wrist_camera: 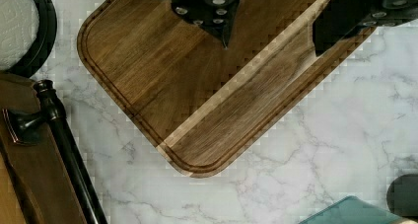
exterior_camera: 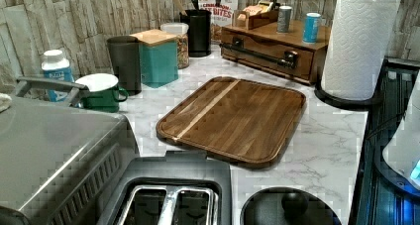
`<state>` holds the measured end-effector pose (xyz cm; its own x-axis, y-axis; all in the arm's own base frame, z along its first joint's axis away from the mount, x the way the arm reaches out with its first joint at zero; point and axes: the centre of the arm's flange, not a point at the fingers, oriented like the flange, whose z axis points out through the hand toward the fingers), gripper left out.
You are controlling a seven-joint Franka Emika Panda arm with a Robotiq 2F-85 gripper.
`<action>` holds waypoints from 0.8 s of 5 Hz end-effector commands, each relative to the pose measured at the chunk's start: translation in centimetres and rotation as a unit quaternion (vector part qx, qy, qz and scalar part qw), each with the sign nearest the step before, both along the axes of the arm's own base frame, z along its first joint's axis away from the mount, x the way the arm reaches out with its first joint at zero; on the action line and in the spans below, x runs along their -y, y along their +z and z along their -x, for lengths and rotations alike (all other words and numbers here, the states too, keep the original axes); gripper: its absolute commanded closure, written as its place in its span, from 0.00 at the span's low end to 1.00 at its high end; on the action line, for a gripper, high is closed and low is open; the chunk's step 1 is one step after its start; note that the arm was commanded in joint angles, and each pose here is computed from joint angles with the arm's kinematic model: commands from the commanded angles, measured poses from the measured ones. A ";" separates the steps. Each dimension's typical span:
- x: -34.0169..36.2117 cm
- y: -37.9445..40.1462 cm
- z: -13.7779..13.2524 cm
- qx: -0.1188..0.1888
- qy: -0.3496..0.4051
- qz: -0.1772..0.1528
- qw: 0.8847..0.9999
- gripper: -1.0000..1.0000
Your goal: Open the drawer.
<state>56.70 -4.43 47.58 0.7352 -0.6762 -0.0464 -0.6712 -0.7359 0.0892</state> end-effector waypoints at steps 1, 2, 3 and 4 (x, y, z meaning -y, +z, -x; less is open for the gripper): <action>0.3 -0.4 -0.1 -0.004 0.001 0.006 1.000 0.00; 2.8 -1.9 0.0 0.007 0.034 0.031 0.999 0.00; 6.8 -2.6 -0.7 -0.004 0.049 0.035 0.998 0.00; 10.6 -3.4 -0.5 0.007 0.080 0.053 0.995 0.00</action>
